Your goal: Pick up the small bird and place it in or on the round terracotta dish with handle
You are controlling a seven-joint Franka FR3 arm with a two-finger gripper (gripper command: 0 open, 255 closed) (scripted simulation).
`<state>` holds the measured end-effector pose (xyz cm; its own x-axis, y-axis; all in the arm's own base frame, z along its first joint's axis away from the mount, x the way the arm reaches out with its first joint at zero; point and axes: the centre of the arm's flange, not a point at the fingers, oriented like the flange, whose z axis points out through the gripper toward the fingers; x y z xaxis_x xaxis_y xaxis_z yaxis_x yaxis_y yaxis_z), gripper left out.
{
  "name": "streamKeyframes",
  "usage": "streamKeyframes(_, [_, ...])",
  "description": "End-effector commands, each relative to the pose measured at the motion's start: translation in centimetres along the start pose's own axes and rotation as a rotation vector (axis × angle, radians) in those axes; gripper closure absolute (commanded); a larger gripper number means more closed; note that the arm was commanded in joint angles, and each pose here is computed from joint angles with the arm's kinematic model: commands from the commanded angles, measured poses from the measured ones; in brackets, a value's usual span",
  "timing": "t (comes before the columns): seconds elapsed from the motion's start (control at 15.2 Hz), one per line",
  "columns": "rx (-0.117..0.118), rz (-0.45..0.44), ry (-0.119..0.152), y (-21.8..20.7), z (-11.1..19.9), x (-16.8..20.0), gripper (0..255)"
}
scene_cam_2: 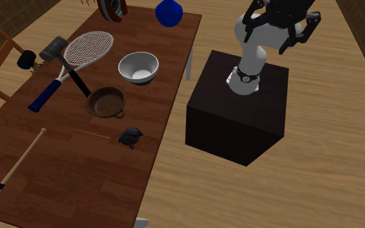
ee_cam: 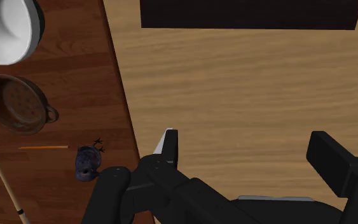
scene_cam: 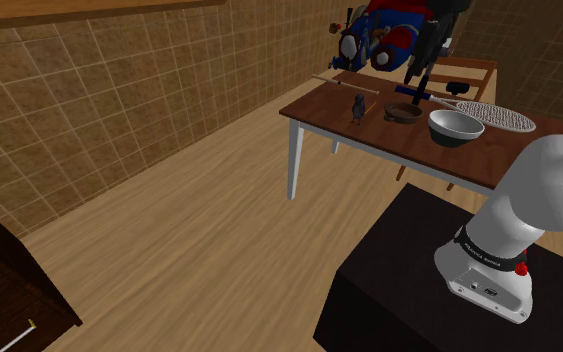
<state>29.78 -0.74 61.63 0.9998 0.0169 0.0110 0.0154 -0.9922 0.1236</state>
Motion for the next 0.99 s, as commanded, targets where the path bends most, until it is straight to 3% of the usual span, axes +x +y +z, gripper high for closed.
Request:
streamKeyframes(0.0, [0.000,0.000,0.000,0.0,0.0,0.0,0])
streamKeyframes(0.92, [-0.096,0.085,0.074,8.2,12.0,9.3,0])
